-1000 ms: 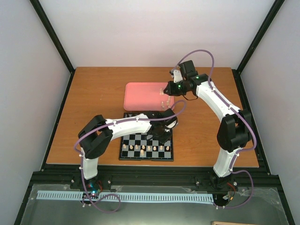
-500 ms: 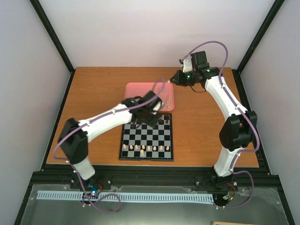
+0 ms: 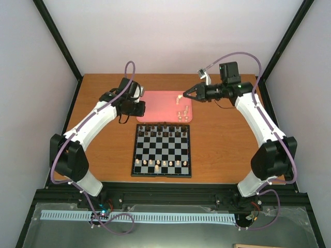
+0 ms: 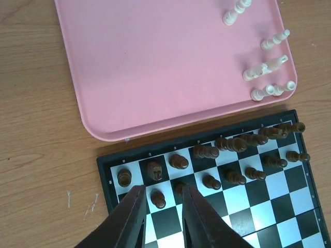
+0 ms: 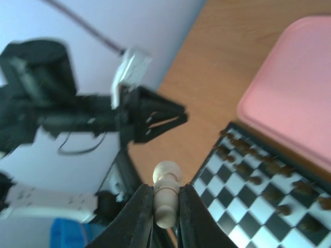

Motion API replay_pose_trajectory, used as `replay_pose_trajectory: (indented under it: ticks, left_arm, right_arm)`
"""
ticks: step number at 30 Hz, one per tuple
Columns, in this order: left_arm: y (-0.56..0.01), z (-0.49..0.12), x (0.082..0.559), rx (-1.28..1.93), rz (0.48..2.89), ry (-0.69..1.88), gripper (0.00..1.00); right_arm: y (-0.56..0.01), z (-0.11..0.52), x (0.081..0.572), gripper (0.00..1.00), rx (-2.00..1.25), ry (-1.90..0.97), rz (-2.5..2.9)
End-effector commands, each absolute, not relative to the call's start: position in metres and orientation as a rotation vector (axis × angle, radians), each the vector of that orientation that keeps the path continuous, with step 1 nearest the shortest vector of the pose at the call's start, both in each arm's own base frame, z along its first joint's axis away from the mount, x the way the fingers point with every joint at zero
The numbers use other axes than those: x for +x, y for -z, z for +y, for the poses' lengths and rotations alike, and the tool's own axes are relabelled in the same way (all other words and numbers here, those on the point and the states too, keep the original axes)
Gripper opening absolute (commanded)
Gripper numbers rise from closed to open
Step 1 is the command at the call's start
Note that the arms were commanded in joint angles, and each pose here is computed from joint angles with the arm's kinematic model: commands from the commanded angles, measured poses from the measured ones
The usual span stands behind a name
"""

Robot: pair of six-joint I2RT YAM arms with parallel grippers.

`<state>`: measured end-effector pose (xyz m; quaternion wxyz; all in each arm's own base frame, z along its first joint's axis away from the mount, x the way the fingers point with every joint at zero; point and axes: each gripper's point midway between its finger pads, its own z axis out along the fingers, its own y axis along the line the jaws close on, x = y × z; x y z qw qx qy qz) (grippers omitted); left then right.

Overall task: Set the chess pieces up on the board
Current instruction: Place the chess piece on the chessboard.

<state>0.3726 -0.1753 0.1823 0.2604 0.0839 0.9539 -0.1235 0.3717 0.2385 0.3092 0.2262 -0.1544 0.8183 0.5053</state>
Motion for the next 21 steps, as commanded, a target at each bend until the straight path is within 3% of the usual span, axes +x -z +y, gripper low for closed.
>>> replay_pose_trajectory:
  ticks: [1,10,21]
  left_arm:
    - [-0.191,-0.164,0.39,0.187,2.567,0.409,0.23]
    - [-0.186,-0.132,0.418,0.062,2.576,0.459,0.24]
    - [-0.191,-0.126,0.417,0.05,2.571,0.413,0.25]
  right_arm:
    - [-0.331,0.246,0.327,0.11,-0.559,-1.638,2.147]
    - [-0.336,0.259,0.287,0.12,-0.678,-1.766,2.145]
    - [-0.293,0.261,0.283,0.11,-0.605,-1.366,2.444]
